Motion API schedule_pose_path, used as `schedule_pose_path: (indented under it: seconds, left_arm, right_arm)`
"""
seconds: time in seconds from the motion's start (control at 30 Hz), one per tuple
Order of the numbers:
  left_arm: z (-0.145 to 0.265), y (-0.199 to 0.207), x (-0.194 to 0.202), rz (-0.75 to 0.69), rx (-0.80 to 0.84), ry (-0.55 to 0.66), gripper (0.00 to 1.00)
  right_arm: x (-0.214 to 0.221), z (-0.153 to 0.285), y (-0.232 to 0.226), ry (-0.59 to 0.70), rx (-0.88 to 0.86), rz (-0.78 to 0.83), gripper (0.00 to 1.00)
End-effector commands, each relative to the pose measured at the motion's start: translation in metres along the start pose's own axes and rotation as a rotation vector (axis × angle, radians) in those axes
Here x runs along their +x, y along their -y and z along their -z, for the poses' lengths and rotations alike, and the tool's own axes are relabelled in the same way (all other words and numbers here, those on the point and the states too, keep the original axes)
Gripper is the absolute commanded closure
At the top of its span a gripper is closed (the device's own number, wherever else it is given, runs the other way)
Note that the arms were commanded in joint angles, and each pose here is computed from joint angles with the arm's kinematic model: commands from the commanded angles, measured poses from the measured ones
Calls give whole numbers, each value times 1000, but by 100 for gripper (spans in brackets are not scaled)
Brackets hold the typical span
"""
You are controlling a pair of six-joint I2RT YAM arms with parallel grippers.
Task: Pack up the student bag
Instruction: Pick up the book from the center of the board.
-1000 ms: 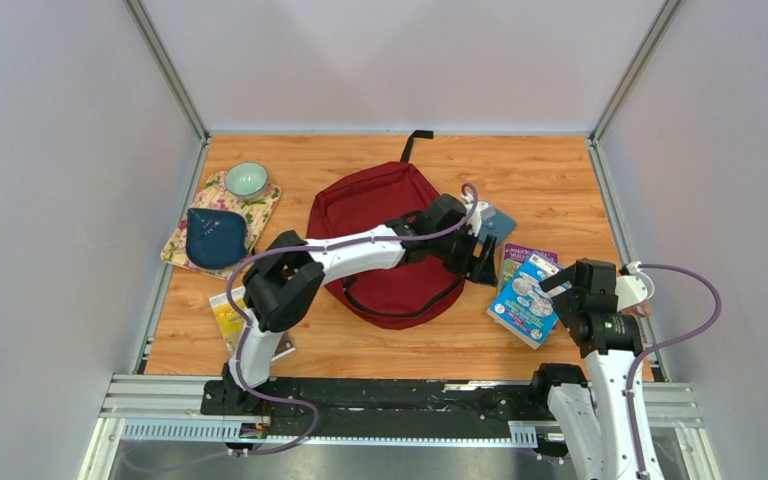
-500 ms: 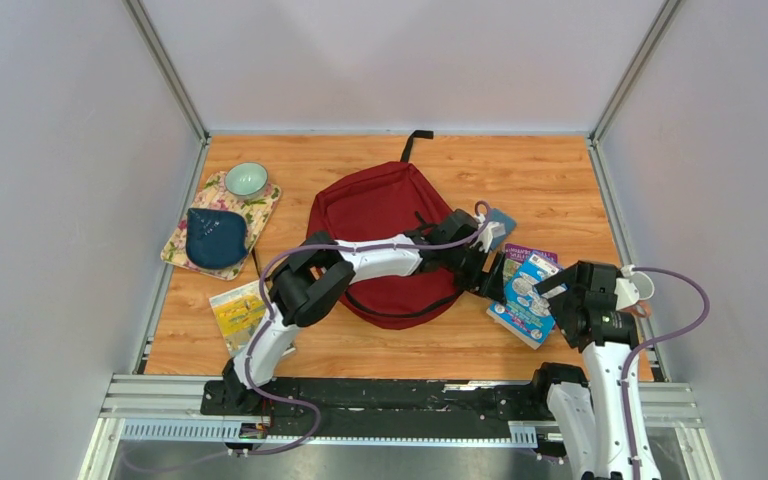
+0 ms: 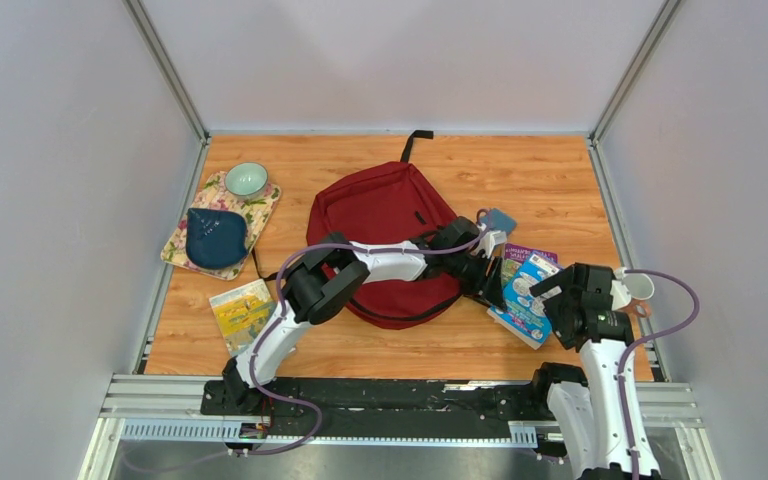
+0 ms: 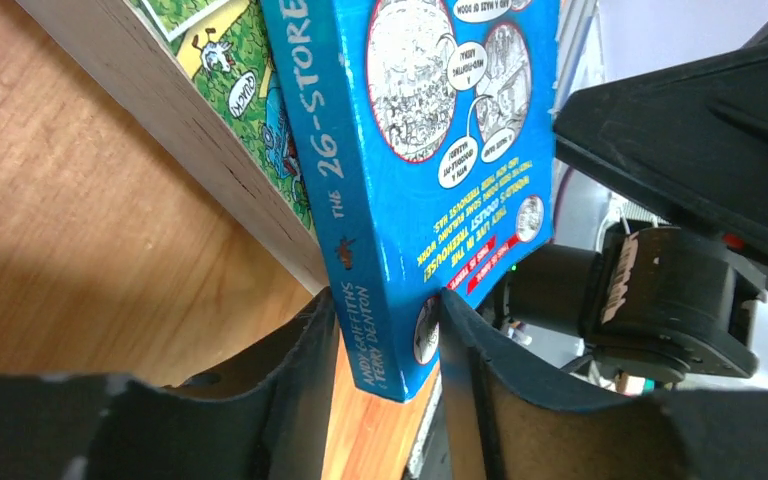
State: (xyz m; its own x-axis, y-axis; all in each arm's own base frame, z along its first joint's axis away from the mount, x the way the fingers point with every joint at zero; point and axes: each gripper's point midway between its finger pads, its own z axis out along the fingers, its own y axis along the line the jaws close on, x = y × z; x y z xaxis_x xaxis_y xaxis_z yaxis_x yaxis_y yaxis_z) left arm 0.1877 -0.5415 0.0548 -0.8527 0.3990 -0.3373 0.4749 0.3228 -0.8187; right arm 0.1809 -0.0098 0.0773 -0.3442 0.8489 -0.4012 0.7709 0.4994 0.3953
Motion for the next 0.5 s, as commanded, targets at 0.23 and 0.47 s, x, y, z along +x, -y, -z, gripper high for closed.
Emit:
schedule_pose_path:
  seconds: [0.23,0.47]
  left_arm:
    - [10,27,-7,-46,48,11,100]
    - [44,53,-23,-161,-24,84,100]
  right_arm:
    - [-7,4,-14,19,-62,35,2]
    - [-33,39,-42,95,-169,94,2]
